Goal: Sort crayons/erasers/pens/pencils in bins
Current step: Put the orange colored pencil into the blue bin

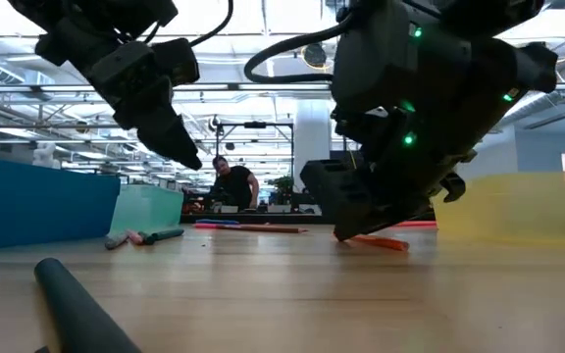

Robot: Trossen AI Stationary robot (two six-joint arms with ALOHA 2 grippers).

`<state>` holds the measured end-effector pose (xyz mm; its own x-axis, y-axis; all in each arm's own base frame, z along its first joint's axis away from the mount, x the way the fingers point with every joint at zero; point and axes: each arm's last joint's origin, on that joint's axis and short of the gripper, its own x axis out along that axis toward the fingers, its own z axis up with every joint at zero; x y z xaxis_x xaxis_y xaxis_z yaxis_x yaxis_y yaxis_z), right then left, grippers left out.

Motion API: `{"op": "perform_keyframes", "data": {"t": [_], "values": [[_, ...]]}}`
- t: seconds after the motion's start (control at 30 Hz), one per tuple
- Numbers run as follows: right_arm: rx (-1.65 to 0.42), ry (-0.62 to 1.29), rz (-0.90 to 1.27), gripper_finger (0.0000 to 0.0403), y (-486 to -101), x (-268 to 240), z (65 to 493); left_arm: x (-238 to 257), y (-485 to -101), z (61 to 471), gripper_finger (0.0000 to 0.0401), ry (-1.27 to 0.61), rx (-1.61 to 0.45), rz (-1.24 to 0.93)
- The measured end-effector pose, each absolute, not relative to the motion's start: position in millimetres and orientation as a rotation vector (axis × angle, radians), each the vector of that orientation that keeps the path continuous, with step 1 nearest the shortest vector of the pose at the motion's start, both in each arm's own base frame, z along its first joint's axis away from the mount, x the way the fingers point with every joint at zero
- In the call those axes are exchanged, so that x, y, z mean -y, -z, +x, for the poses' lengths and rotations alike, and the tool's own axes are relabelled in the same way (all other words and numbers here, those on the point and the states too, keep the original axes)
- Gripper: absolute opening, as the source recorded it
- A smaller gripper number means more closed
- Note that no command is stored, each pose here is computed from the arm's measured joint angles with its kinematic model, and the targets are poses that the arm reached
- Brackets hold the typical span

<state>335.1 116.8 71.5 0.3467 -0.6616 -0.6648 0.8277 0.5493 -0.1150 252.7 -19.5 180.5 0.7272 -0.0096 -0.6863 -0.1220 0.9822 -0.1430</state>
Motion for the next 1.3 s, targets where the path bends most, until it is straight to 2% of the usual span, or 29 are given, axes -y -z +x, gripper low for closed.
{"op": "perform_keyframes", "data": {"t": [0.1, 0.23, 0.3, 0.5, 0.73, 0.93, 1.07, 1.3], "values": [[-0.729, 0.961, 0.224, 0.0098, -69.5, -117.9, 335.6, 28.0, -169.9, 247.2, 0.0273, -0.044, -0.708, -0.174], [-0.672, 0.908, 0.197, 0.003, -59.7, -117.5, 332.6, 41.5, -152.7, 234.9, 0.0273, -0.016, -0.656, -0.125], [-0.628, 0.858, 0.201, 0.0014, -53.6, -116.3, 330.8, 46.5, -149.7, 231.6, 0.0273, -0.02, -0.66, -0.13], [-0.584, 0.677, 0.086, 0.0015, -47.7, -112.0, 332.0, 49.3, -150.2, 230.7, 0.0273, -0.027, -0.739, -0.172], [-0.592, 0.49, -0.061, 0.0013, -65.8, -111.5, 342.7, 45.8, -149.8, 230.8, 0.0273, 0.055, -0.757, 0.049], [-0.549, 0.323, -0.063, 0.0012, -82.0, -116.6, 350.0, 44.5, -170.4, 252.8, 0.0273, 0.104, -0.687, 0.161], [-0.529, 0.325, -0.069, 0.0012, -85.5, -112.4, 353.1, 49.6, -166.4, 272.4, 0.0273, 0.171, -0.714, 0.194], [-0.541, 0.301, -0.096, 0.0012, -85.6, -108.4, 354.8, 56.8, -134.4, 315.0, 0.0273, 0.184, -0.854, 0.222]]}}
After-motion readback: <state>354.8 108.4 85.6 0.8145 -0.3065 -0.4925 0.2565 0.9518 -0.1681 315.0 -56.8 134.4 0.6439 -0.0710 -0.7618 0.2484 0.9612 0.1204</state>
